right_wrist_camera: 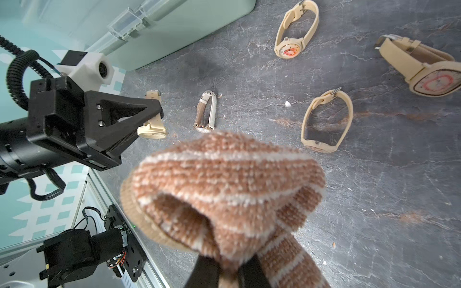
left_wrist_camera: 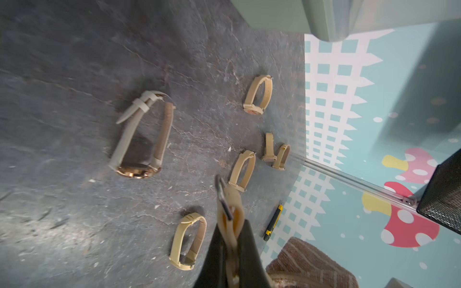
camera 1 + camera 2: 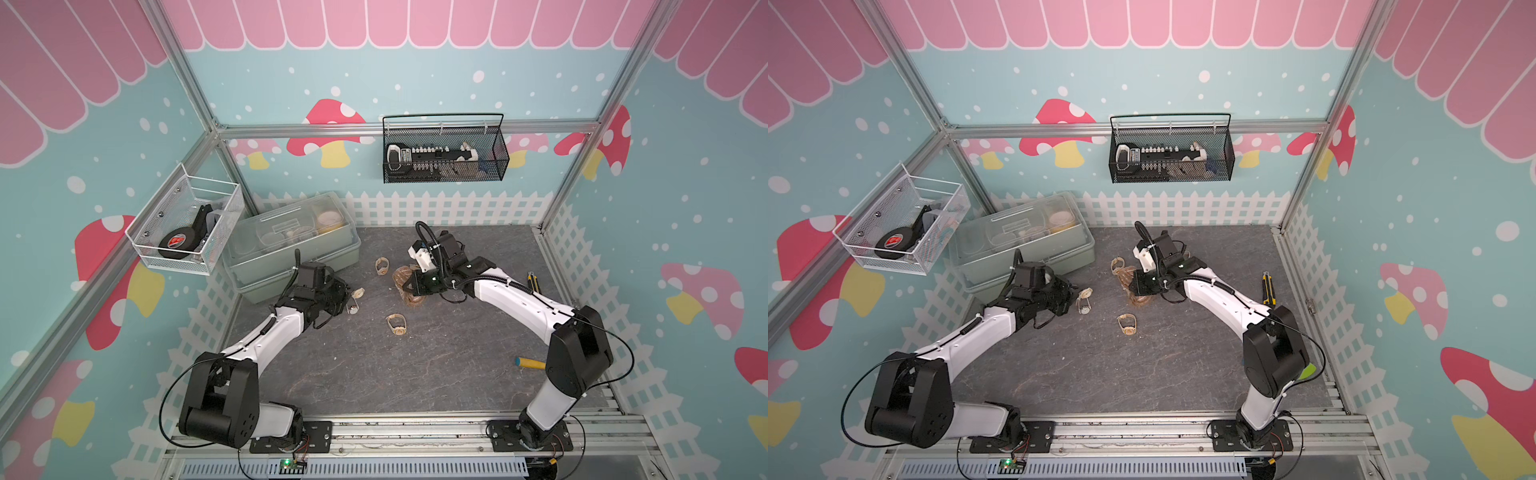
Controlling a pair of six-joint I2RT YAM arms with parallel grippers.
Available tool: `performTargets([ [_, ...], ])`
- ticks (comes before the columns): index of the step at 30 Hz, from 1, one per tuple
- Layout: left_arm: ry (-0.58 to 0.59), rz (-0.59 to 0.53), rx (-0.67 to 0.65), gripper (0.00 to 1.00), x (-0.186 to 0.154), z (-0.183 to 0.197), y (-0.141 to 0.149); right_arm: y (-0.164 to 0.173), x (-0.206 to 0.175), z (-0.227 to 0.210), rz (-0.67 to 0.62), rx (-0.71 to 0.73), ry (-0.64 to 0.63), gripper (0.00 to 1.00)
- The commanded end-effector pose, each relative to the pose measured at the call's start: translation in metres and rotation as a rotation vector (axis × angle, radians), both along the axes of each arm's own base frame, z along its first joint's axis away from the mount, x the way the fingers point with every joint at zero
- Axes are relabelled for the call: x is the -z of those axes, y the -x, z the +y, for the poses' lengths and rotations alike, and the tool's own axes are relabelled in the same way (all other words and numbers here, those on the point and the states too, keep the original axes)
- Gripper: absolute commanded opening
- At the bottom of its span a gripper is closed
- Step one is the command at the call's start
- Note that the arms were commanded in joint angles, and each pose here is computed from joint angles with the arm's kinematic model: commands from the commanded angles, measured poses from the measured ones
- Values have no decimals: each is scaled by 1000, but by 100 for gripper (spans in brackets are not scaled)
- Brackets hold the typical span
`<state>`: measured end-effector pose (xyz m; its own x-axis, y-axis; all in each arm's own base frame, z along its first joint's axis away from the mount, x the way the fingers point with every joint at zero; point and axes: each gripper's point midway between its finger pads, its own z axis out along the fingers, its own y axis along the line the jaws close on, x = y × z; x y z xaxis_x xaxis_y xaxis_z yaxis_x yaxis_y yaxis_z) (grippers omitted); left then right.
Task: Wipe the watch dial
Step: Place the watch at the center of the board.
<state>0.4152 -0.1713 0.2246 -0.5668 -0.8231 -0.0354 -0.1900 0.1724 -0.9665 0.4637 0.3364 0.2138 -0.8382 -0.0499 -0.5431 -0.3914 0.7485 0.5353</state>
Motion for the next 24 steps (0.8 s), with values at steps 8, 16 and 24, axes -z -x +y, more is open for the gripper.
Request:
performTargets([
  [8, 38, -12, 5, 0, -2, -5, -17, 65, -14, 25, -13, -89, -77, 0],
  [16, 48, -19, 11, 0, -6, -8, -25, 81, -20, 41, -29, -126, -90, 0],
  [24, 52, -21, 22, 0, -8, -10, -23, 72, -12, 59, -14, -144, -97, 0],
])
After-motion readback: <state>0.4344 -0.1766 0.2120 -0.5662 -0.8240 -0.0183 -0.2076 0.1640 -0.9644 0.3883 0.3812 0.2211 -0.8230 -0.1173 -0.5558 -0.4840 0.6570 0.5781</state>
